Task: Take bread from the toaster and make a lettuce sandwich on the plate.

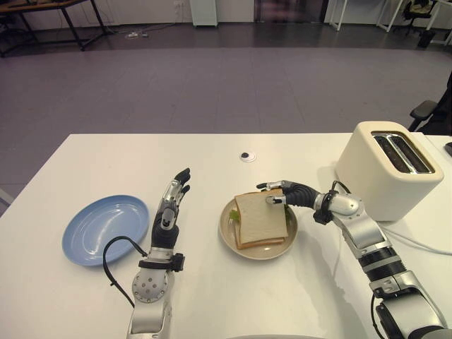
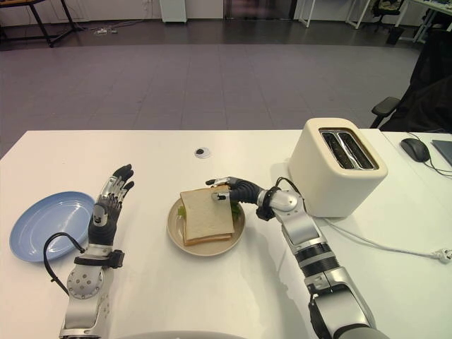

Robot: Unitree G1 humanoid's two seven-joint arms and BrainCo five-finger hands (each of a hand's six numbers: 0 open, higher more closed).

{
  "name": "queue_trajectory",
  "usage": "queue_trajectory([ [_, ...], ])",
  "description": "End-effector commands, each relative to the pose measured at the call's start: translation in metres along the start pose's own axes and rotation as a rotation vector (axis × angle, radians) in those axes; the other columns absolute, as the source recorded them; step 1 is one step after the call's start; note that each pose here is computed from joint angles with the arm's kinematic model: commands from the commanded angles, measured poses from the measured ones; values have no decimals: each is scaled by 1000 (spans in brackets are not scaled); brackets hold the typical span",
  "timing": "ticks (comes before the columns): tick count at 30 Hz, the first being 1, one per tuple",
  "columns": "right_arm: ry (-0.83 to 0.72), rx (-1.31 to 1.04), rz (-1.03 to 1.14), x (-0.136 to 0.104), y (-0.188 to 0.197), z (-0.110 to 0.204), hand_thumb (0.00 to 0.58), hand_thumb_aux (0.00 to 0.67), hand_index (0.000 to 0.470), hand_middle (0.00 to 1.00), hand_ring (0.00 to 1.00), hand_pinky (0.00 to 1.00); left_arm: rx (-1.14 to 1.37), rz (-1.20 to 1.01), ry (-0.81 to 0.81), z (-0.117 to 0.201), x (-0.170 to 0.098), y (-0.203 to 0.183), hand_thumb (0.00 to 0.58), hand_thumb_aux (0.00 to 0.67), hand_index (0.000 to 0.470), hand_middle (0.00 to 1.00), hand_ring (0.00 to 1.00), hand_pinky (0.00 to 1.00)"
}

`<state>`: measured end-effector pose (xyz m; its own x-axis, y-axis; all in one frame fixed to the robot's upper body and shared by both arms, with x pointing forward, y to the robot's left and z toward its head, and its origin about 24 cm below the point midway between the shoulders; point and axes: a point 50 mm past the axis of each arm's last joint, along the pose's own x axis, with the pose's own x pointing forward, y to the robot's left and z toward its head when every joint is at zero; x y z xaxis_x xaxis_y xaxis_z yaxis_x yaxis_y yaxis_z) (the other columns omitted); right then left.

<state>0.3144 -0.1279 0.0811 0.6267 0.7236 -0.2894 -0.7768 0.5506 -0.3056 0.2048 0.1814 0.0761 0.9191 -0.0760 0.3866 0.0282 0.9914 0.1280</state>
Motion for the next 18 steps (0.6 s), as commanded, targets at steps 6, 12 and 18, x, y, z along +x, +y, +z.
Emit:
queue_trajectory([
  [6, -87, -48, -122, -2, -12, 13, 0, 0, 0, 0, 0, 0, 0, -9, 22, -2, -3, -1, 0, 0, 0, 0, 0, 0],
  [12, -391, -86, -295, -28, -31, 62, 0, 0, 0, 0, 0, 0, 20, -30, 16, 0, -3, -3, 0, 0, 0, 0, 0, 0],
  [18, -609, 9, -349, -73, -12, 72, 0, 0, 0, 0, 0, 0, 80, -216, 5, 7, -2, -18, 0, 0, 0, 0, 0, 0],
])
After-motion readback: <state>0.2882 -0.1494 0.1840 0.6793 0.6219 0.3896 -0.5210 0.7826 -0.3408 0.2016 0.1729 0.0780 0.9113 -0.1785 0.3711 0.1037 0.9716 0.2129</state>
